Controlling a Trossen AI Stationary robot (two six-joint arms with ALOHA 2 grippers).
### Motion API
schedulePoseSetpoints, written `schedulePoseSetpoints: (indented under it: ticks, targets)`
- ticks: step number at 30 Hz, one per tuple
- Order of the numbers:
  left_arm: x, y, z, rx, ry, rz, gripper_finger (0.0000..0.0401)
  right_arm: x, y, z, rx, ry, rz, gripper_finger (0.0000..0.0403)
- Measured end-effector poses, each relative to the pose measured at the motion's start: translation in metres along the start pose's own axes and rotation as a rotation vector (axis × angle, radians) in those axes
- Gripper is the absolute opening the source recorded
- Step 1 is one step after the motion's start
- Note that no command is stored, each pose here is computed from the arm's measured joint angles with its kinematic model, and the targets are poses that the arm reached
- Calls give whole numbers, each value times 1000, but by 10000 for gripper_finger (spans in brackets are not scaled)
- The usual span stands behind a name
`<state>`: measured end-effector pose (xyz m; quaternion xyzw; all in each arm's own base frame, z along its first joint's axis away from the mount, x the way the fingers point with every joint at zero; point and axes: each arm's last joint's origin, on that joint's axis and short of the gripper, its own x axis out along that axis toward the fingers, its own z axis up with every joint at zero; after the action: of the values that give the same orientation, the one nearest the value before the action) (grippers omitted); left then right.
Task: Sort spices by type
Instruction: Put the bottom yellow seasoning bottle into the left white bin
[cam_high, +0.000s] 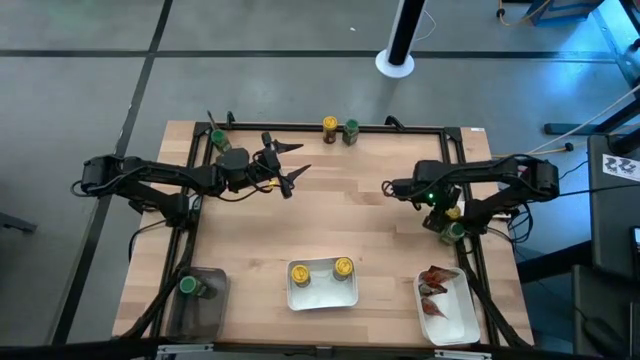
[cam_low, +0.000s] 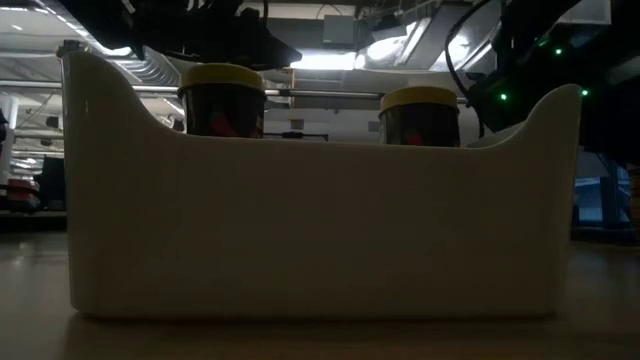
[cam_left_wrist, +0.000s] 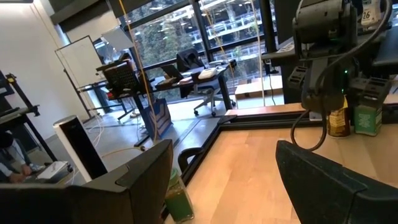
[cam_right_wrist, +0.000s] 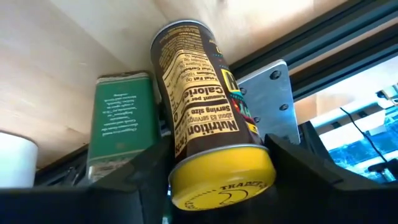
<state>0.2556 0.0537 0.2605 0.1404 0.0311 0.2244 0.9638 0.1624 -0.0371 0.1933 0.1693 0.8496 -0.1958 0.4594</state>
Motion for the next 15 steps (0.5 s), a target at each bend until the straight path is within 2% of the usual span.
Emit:
schedulePoseSetpoints:
  ticks: [8, 12, 15]
  targets:
    - [0, 1, 1, -5, -9, 5, 272, -41, 3, 0, -6, -128, 25, 230]
    - [1, 0, -1, -42, -2, -8, 272, -71, 13, -5, -38, -274, -10, 230]
    - [1, -3, -1, -61, -15, -75, 272, -94, 22, -11, -59, -409, -44, 230]
